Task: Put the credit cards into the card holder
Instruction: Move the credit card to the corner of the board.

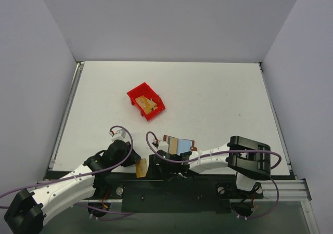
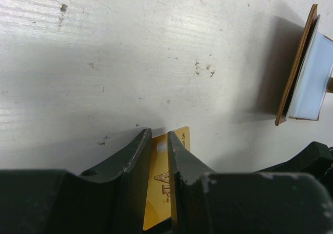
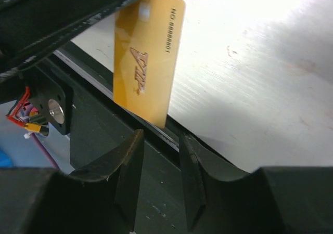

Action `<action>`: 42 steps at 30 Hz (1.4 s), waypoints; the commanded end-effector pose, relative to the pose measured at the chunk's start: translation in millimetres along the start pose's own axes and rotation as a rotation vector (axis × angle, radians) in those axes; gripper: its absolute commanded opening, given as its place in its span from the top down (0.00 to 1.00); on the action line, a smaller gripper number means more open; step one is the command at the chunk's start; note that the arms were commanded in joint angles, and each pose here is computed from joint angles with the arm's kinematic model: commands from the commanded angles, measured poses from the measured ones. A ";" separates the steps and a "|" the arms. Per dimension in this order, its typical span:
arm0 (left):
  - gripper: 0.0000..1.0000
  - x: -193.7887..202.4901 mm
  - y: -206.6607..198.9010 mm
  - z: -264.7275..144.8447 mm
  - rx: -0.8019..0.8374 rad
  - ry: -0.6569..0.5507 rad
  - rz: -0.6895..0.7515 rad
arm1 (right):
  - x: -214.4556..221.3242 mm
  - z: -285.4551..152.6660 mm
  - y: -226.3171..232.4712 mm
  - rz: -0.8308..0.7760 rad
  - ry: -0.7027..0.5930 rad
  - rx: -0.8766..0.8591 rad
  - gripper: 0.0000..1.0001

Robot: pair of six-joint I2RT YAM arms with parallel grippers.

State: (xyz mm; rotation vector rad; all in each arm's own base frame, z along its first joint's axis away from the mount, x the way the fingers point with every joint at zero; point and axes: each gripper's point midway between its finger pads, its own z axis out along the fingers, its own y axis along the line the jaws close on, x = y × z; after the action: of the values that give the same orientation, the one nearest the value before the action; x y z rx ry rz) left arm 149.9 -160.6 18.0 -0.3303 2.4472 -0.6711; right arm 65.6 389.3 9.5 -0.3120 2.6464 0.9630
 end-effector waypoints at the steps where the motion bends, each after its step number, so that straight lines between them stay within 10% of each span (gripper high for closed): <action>1: 0.70 7.1 8.4 -0.8 -0.020 0.023 0.033 | -2.6 -0.2 -5.6 0.039 -0.045 0.022 0.70; 32: 0.70 12.7 10.4 -2.6 -0.011 0.041 0.020 | -11.6 24.0 -21.5 0.201 -0.149 -0.047 0.68; 42: 0.70 14.5 10.4 -2.5 -0.006 0.047 0.018 | -18.5 22.7 -23.7 0.193 -0.178 -0.036 0.81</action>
State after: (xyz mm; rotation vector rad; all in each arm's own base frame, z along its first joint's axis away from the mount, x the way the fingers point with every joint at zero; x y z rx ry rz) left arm 145.2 -160.5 17.7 -0.3033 2.4506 -0.6911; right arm 64.5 402.3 -3.0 -0.0557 2.5947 1.1764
